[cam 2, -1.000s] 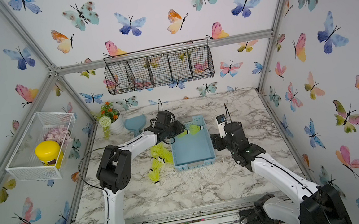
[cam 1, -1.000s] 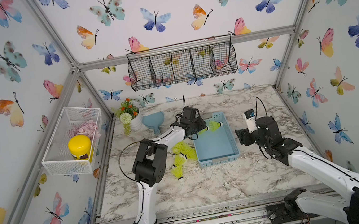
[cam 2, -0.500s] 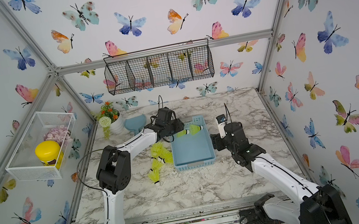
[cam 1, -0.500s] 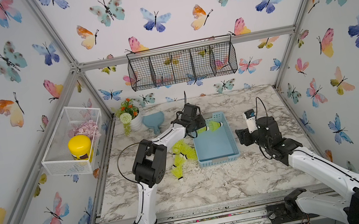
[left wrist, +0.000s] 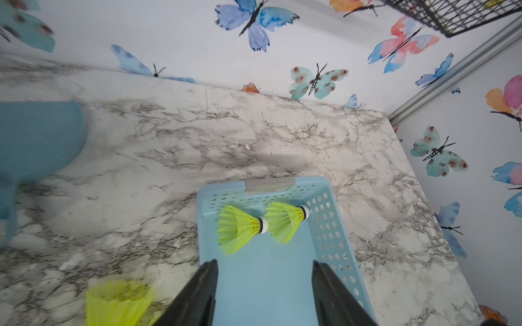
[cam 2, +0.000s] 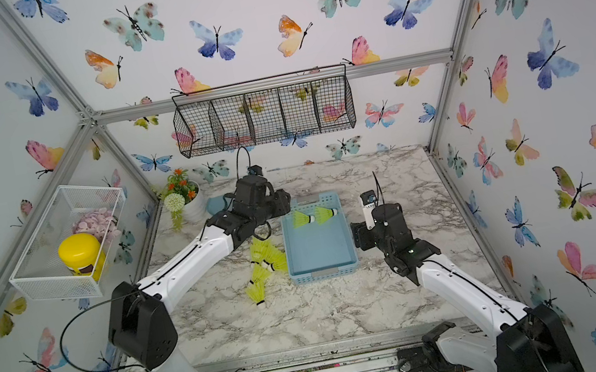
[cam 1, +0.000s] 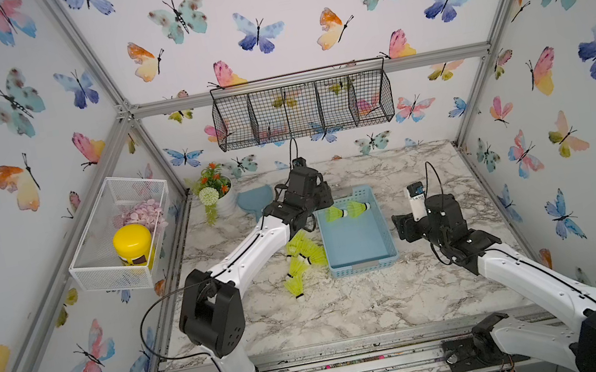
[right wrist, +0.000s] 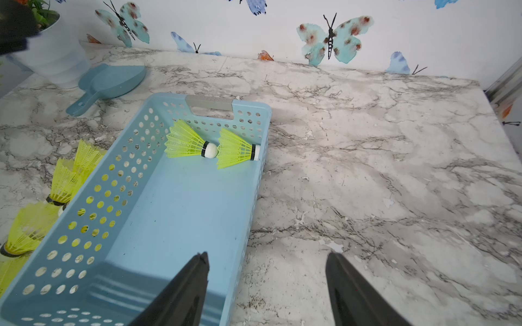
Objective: Put the shuttlecocks into the storage box
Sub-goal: Place the shuttlecock in the storage box, then pick up the shuttlecock at the center of the board.
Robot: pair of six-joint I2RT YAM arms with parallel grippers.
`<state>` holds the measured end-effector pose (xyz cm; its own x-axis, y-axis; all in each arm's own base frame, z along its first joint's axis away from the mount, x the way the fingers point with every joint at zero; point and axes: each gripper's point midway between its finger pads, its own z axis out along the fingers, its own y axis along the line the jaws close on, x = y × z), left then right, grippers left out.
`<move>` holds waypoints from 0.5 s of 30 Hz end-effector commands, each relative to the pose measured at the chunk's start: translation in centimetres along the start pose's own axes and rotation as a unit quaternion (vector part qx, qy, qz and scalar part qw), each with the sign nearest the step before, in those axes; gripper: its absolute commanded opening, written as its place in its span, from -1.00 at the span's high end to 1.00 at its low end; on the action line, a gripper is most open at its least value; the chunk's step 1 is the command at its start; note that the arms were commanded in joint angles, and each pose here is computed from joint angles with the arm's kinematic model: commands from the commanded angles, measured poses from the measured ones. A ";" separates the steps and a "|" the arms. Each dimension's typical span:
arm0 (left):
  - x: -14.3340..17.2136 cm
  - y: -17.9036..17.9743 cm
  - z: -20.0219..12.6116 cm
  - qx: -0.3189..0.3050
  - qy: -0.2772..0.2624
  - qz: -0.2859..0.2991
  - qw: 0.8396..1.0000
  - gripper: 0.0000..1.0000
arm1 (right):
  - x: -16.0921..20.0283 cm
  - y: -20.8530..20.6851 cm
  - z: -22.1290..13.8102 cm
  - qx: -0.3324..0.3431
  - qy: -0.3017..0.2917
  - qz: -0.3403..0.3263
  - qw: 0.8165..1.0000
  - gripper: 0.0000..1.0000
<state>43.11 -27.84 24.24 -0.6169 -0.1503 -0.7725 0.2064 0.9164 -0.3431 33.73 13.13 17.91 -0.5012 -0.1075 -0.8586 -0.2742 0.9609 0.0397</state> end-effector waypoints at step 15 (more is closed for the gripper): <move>7.6 9.1 -11.9 -0.064 0.076 0.053 0.994 -0.30 | -0.4 1.9 0.7 -0.051 0.028 -0.015 0.998 -0.44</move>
<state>33.46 -17.15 23.89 -0.6380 -0.0252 -0.7696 0.1953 0.9615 -0.1934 33.98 15.05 17.33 -0.5392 -0.1446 -0.8297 -0.3592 0.9305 0.0713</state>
